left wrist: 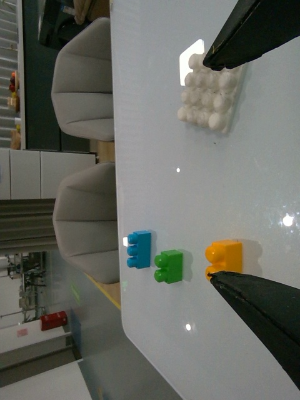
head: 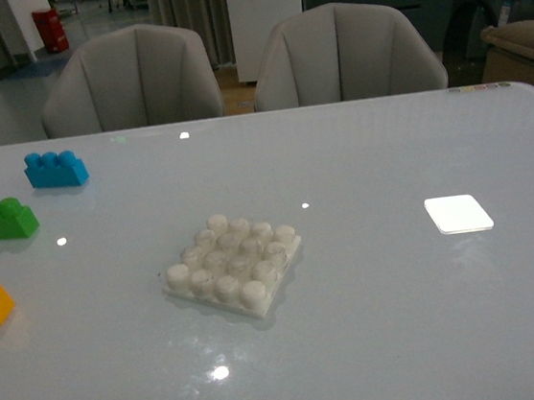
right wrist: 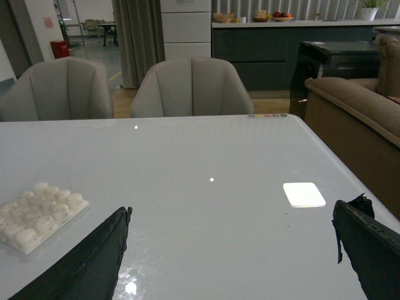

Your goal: Insert yellow block into base center

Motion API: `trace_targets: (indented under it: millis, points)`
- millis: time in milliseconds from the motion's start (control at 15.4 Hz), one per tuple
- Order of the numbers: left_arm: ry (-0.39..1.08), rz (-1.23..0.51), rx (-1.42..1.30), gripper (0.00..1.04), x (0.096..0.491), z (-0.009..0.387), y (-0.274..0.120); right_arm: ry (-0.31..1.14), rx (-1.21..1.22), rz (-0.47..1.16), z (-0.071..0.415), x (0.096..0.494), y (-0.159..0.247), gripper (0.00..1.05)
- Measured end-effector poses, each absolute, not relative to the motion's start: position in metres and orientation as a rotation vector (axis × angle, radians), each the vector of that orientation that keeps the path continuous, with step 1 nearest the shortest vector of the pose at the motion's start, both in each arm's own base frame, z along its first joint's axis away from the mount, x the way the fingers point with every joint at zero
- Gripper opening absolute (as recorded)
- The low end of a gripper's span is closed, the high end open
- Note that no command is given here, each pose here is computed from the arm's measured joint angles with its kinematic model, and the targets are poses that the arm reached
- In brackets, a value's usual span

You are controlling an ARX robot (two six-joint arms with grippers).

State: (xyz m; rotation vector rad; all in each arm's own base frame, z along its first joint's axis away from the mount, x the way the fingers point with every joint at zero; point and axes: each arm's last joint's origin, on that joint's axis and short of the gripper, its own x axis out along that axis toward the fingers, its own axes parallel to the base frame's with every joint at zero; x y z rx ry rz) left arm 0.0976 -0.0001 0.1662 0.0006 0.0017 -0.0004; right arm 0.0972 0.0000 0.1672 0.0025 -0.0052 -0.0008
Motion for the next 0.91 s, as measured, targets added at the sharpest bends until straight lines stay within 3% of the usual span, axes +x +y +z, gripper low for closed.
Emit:
trace_targets:
  millis: [520, 585, 780, 910]
  points:
    - [0.002, 0.0, 0.001, 0.98, 0.098, 0.166, 0.0, -0.005, 0.003, -0.001, 0.167, 0.097, 0.0, 0.98]
    - [0.107, 0.046, -0.011, 0.98, 0.097, 0.164, -0.001, -0.005, 0.002, 0.0, 0.167, 0.097, 0.0, 0.98]
    - [0.227, 0.094, -0.019, 0.98, 0.099, 0.168, -0.009, -0.005, 0.003, -0.001, 0.167, 0.097, 0.0, 0.98]
    - [0.158, 0.068, -0.053, 0.98, 0.101, 0.18, -0.01, -0.005, 0.002, -0.001, 0.167, 0.097, 0.0, 0.98]
